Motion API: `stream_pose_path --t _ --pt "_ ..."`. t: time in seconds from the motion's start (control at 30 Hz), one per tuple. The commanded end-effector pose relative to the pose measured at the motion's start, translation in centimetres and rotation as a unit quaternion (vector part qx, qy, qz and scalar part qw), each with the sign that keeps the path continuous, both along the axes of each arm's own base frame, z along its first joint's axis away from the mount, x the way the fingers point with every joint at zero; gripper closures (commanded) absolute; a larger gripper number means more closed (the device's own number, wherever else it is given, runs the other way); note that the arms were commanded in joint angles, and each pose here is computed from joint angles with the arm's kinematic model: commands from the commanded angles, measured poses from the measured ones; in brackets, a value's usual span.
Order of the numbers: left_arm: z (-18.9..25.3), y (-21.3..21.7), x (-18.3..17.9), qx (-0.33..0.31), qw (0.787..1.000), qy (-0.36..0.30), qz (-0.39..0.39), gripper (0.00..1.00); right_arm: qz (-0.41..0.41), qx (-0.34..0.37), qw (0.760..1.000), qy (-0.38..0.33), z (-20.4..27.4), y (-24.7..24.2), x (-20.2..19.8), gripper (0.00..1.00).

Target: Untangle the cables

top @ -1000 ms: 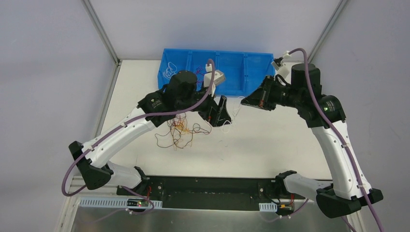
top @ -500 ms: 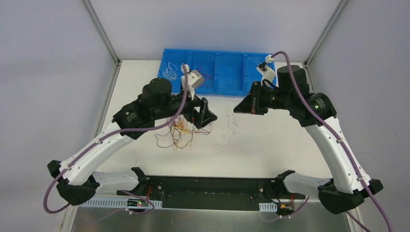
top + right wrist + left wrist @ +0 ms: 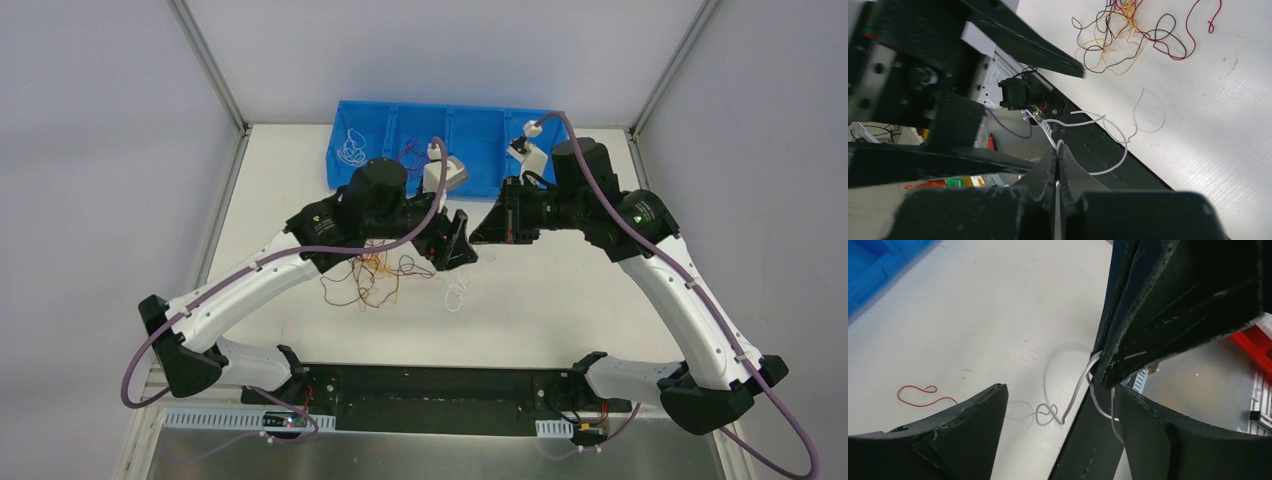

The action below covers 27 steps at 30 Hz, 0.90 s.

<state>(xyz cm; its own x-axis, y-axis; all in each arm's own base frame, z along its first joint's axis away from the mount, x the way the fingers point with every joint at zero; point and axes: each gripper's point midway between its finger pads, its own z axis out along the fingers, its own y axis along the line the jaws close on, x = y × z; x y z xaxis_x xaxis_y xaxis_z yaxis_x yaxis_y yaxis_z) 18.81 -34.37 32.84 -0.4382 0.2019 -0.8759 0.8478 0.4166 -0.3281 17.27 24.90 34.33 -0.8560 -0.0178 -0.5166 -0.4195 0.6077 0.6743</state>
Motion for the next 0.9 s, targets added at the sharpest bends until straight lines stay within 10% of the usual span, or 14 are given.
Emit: stream_pose_path --t 0.0,0.13,0.37,0.57,0.87 --pt "1.0 -1.8 -1.8 -0.024 0.999 -0.011 -0.044 0.28 0.009 0.031 0.999 -0.037 2.7 0.9 0.1 1.00" --pt "0.5 -1.8 -1.9 -0.039 0.998 -0.014 -0.037 0.47 0.014 0.041 0.998 -0.034 3.0 1.4 -0.1 1.00" --pt "2.2 -0.7 -2.1 -0.098 0.994 -0.053 -0.020 0.52 0.009 0.044 0.998 -0.036 3.0 1.3 -0.1 1.00" --pt "2.5 -0.2 -1.1 -0.096 0.993 -0.065 0.012 1.00 -0.001 0.059 0.998 -0.036 3.8 1.5 0.1 1.00" --pt "2.8 4.7 4.5 -0.076 0.982 -0.076 0.154 1.00 -0.102 0.076 0.990 -0.057 5.4 -0.1 3.0 0.07"
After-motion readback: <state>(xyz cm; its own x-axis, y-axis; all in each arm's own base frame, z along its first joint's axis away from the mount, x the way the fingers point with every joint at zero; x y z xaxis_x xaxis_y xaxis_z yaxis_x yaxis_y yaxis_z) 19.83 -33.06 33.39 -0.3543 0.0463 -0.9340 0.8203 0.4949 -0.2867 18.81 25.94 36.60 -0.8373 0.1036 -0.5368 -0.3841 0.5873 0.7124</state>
